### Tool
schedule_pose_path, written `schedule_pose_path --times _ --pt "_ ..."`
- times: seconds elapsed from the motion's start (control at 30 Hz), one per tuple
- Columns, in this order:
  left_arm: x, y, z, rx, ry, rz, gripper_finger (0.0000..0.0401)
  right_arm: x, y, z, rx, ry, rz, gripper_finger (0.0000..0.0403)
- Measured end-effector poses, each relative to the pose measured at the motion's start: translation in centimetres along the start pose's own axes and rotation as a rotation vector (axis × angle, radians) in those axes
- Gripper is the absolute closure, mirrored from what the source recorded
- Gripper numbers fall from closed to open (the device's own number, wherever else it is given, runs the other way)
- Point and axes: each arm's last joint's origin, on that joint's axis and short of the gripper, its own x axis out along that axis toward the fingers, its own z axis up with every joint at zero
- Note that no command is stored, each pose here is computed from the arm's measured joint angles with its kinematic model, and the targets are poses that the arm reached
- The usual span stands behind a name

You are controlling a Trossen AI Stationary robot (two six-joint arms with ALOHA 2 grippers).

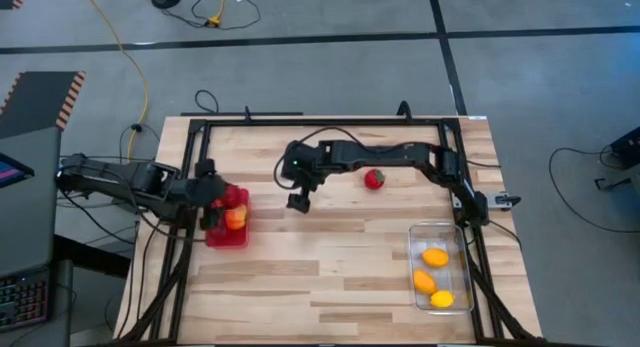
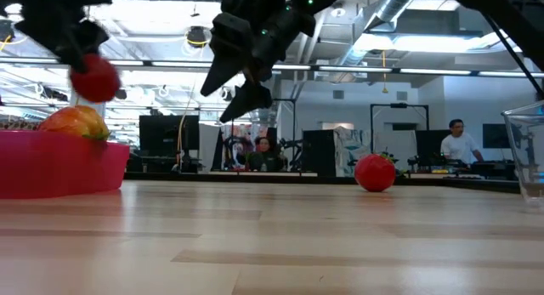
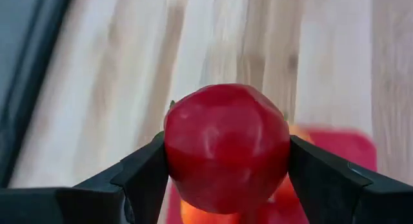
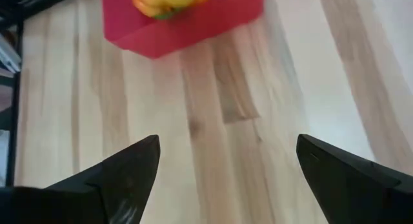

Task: Sort produce into baskets
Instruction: Put the left red tomato into the red bin

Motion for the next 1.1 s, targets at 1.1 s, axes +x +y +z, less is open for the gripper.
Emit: schedule_pose_path --times 1.1 --pt "2.6 -1.3 -1.7 -0.193 0.44 -0.077 0.0131 -2.2 -5.0 -1.5 0.092 0.193 -0.115 0.0011"
